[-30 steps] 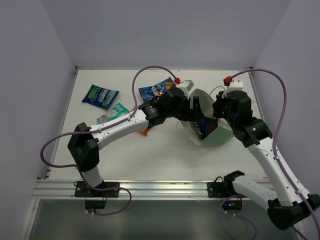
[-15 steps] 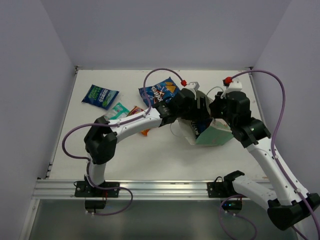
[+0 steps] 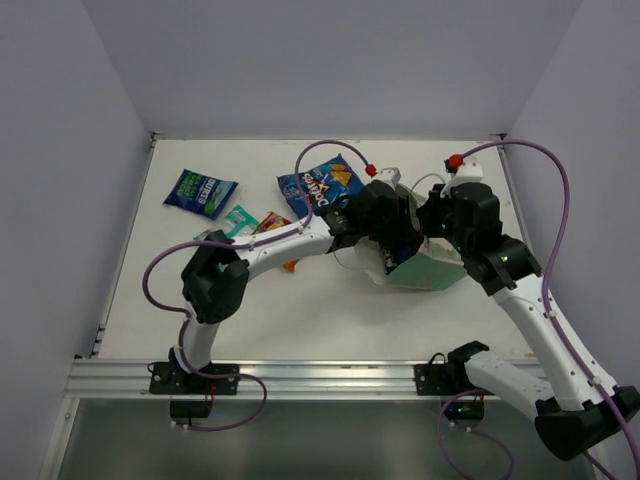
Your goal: Take the snacks out of the paper bag
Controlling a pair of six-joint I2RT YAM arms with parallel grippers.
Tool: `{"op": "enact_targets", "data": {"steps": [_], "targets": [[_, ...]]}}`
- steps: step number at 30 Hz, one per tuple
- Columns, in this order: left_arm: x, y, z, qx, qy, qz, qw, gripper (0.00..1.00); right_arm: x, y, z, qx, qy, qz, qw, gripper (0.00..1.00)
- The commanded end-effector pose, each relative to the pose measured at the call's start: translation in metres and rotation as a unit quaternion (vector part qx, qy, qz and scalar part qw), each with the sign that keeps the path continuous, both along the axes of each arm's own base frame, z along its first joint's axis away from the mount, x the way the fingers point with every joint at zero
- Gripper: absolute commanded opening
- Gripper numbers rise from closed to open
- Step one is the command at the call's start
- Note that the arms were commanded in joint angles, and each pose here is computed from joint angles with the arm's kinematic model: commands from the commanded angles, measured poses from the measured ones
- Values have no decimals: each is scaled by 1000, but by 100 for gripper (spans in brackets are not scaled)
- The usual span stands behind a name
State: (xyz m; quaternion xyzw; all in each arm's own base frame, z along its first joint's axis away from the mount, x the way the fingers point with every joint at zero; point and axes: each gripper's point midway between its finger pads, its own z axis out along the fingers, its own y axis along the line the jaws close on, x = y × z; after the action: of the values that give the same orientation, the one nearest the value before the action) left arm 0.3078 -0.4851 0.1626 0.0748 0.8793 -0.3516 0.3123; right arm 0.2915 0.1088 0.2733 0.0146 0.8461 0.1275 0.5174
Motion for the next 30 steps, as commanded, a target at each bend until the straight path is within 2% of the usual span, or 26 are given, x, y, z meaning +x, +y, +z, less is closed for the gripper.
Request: {"op": "enact_targets", "data": {"steps": [1, 2, 3, 5, 7, 12, 16, 20, 25, 30], "targets": [[6, -17, 15, -36, -11, 0, 999, 56, 5, 8, 14, 26, -24, 8, 999, 0], [6, -18, 15, -39, -11, -1, 999, 46, 6, 9, 14, 29, -25, 9, 999, 0], [5, -19, 15, -40, -9, -3, 999, 24, 6, 8, 14, 29, -24, 8, 999, 0], [5, -17, 21, -39, -12, -4, 999, 2, 5, 6, 11, 24, -23, 2, 999, 0], [5, -10, 28, -31, -26, -2, 999, 0, 6, -1, 9, 14, -26, -11, 1000, 0], [8, 34, 104, -41, -92, 5, 995, 0, 7, -19, 2, -14, -21, -50, 998, 0], [6, 90, 170, -40, -146, 24, 988, 0, 8, -34, -5, -35, -13, -80, 996, 0], [16, 151, 205, -20, -181, 62, 981, 0, 7, -45, -12, -47, -5, -102, 994, 0], [29, 230, 224, 36, -213, 130, 968, 0, 7, -55, -11, -57, -3, -120, 991, 0], [28, 246, 201, 89, -199, 128, 968, 0, 8, -63, -6, -67, -10, -131, 989, 0]]}}
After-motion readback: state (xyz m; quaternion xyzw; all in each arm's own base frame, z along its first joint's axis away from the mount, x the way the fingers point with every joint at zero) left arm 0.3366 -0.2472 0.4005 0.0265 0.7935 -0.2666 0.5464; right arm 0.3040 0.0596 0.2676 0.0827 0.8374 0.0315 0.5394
